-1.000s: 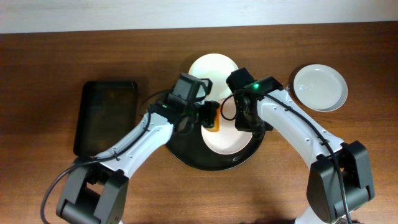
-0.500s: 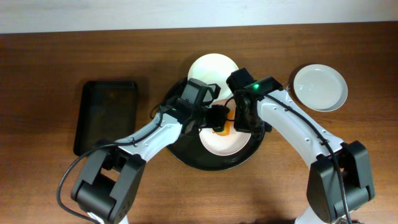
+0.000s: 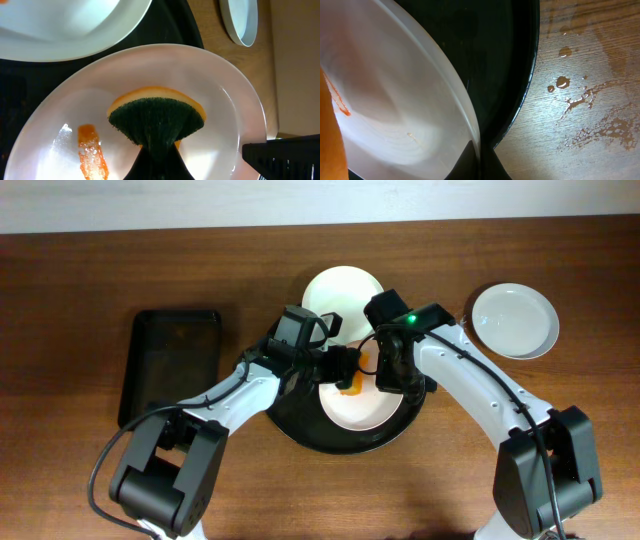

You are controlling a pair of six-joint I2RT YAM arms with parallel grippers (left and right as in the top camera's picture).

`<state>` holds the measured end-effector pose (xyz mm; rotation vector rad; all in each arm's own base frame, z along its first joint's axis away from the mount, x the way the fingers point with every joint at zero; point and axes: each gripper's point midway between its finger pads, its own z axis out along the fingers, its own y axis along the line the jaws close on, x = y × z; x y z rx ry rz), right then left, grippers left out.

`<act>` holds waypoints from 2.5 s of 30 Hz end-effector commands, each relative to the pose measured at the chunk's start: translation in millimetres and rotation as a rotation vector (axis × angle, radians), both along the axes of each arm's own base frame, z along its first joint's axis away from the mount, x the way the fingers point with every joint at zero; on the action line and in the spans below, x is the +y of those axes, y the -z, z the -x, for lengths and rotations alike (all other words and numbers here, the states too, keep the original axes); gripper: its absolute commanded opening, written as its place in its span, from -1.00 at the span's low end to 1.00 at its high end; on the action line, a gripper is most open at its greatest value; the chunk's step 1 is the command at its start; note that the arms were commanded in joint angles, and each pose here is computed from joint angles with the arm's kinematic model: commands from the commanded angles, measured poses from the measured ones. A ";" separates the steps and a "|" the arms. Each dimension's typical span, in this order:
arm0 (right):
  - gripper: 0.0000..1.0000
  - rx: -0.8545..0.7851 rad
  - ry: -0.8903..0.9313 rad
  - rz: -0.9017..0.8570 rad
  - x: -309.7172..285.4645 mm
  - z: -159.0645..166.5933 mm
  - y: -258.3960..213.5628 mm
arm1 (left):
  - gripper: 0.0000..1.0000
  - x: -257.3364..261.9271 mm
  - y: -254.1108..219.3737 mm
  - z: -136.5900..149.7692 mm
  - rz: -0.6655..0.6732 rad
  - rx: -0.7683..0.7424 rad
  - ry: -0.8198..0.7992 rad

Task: Clean dirty plates on tray and stack at the side
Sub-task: 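Lower the sponge with the left gripper onto the held pink plate, then scrub the pink plate with the sponge while the right gripper holds it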

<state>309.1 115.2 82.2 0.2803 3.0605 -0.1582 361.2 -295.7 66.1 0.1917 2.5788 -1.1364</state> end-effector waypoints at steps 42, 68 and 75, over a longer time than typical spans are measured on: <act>-0.92 -0.074 -0.022 0.021 -10.7 6.3 60.7 | -0.99 -7.3 70.0 19.3 -0.127 0.038 0.074; -0.92 -0.070 -0.023 0.023 -11.4 8.0 63.7 | -0.99 41.5 28.9 -14.0 -0.430 -0.208 -0.021; -0.92 -0.069 -0.023 0.022 -11.4 8.1 63.7 | -1.00 48.1 -41.5 -32.9 -0.415 -0.380 -0.108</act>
